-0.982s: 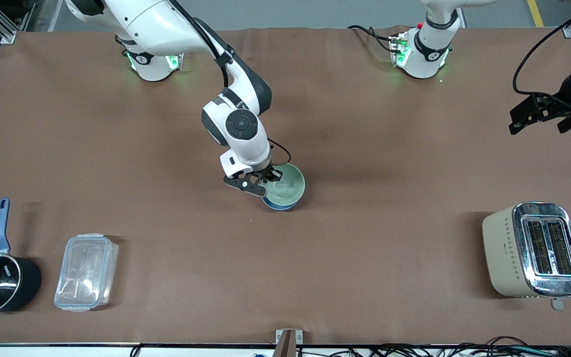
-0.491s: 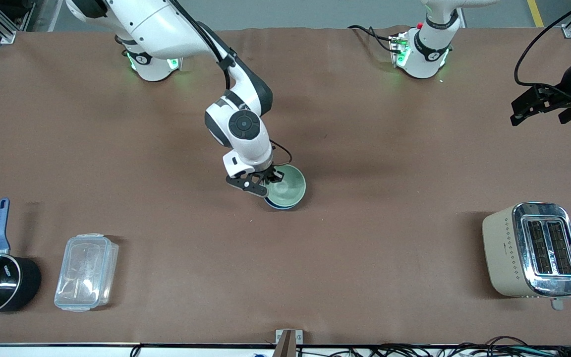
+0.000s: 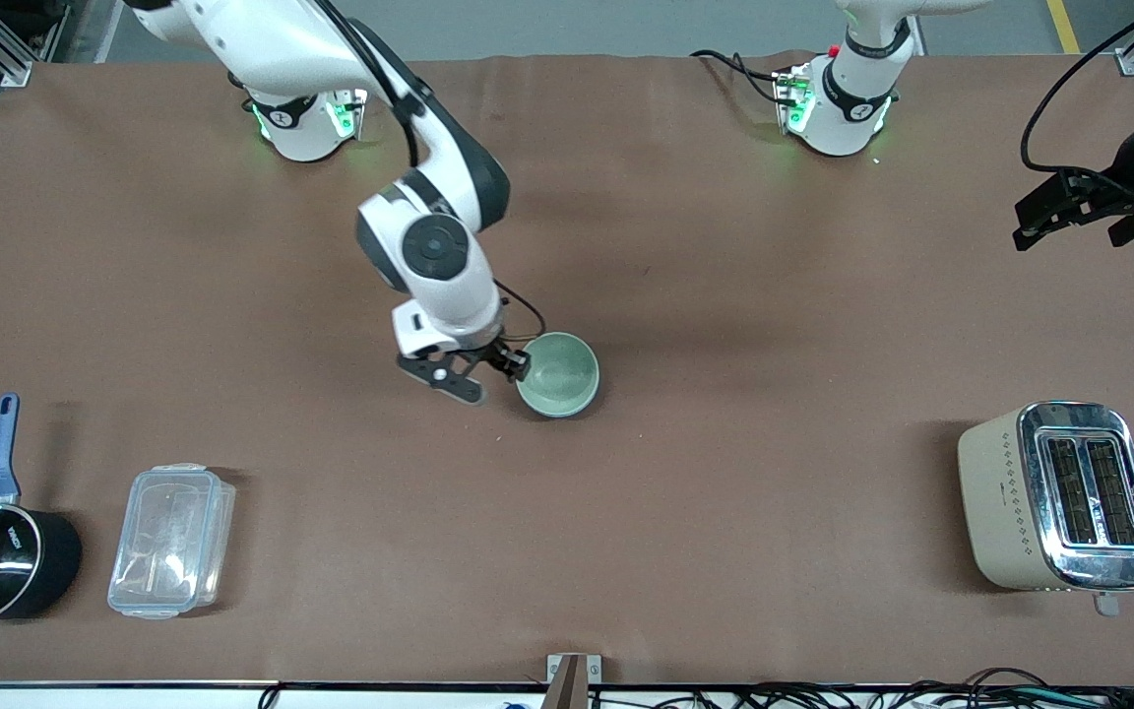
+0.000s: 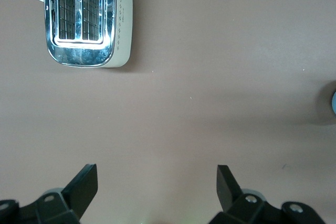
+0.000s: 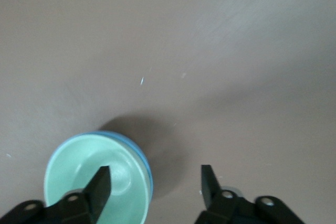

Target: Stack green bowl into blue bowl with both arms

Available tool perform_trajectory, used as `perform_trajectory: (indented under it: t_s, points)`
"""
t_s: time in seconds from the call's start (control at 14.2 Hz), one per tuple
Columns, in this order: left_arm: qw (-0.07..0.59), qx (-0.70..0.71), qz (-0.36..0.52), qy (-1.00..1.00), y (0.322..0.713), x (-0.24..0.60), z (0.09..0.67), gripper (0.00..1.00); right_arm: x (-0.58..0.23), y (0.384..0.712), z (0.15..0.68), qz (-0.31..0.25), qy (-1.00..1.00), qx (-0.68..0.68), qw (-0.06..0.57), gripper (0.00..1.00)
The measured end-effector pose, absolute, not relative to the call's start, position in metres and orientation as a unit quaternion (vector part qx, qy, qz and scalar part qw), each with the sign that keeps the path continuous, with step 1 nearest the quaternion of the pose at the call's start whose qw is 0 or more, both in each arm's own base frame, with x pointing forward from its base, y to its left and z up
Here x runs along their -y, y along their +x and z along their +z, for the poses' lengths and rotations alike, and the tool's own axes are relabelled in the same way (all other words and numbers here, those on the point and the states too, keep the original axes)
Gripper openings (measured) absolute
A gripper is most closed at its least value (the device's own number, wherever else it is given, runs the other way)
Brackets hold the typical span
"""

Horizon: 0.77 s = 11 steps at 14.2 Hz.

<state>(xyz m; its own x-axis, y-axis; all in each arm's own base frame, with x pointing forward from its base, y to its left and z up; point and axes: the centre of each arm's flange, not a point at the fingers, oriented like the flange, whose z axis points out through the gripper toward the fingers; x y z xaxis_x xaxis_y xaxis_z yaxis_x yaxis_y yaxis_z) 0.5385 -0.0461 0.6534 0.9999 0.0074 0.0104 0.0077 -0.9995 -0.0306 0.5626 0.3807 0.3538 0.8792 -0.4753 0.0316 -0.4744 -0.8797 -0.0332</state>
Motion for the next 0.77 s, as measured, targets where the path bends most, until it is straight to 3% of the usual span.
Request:
perform_trajectory:
  t_s: [0.07,0.14,0.49,0.77]
  points:
    - [0.015,0.004,-0.005,-1.000,0.539,0.046,0.653,1.00,-0.356,0.570,0.385,-0.026,-0.970,-0.243,0.006,0.96]
    - [0.015,0.003,-0.005,-1.000,0.539,0.047,0.653,1.00,-0.327,0.576,0.415,-0.027,-0.973,-0.231,-0.002,1.00]
    - [0.015,-0.002,-0.006,-1.000,0.538,0.052,0.653,1.00,-0.165,0.578,0.533,-0.007,-0.986,-0.161,-0.040,1.00]
    - [0.015,-0.013,-0.006,-1.000,0.537,0.064,0.653,1.00,-0.047,0.567,0.593,-0.017,-0.992,-0.114,-0.043,1.00]
